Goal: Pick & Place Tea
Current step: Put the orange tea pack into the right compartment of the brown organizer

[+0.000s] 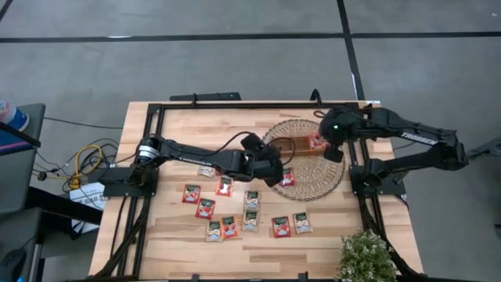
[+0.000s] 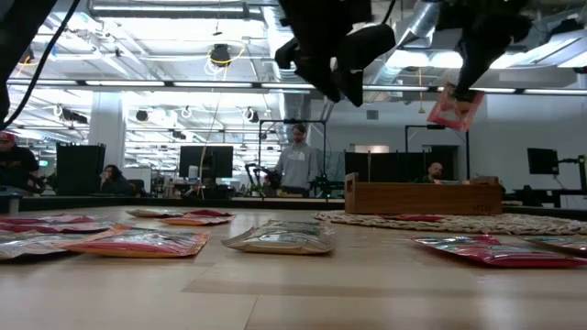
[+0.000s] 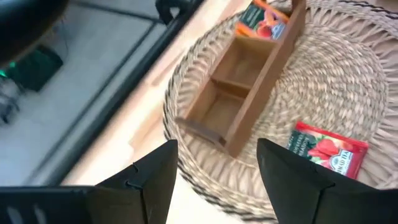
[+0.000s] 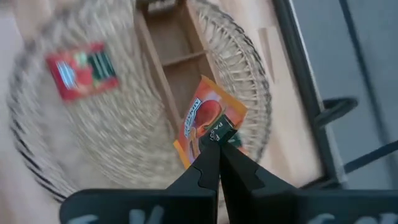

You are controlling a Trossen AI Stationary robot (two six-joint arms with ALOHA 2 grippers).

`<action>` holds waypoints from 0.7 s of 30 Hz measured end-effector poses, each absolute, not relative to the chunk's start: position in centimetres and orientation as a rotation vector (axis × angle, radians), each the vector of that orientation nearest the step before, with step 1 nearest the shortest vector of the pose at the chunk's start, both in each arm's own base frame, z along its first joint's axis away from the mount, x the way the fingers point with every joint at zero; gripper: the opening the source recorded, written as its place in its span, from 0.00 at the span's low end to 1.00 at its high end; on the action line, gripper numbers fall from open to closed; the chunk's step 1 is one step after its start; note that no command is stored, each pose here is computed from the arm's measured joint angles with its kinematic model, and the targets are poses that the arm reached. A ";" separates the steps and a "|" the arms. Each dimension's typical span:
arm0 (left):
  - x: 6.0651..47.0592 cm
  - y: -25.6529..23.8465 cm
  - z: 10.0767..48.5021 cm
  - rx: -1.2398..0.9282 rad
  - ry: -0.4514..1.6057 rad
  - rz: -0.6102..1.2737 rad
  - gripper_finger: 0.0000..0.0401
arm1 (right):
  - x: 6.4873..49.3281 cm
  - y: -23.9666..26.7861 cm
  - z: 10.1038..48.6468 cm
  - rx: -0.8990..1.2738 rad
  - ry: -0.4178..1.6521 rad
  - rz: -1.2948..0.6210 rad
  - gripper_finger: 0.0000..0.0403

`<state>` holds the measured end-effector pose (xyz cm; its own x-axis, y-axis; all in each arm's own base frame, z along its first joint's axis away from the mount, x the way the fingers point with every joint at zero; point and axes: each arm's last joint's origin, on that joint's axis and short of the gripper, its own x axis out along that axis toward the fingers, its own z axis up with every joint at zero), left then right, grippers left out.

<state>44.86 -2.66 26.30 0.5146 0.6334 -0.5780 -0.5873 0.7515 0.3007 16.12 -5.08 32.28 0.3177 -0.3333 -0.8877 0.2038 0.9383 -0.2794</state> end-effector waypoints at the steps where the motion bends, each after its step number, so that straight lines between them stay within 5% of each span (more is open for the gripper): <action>1: 44.8 -2.6 26.3 0.050 0.724 0.739 0.53 | 16.5 -5.2 32.0 -0.164 1.223 -0.328 0.00; 13: 44.1 -2.4 25.6 -0.038 0.796 0.753 0.53 | 19.9 -6.5 28.9 -0.502 1.497 -0.156 0.00; 21: 43.8 -1.2 25.5 -0.038 0.810 0.826 0.53 | 21.4 -7.5 26.9 -0.509 1.605 -0.085 0.00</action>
<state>43.76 -1.17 25.49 0.4024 0.6394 -0.6551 -0.6670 0.6950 0.2686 21.40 -7.46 26.91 -0.0134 -0.3703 -0.9288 -0.2706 0.8956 -0.3532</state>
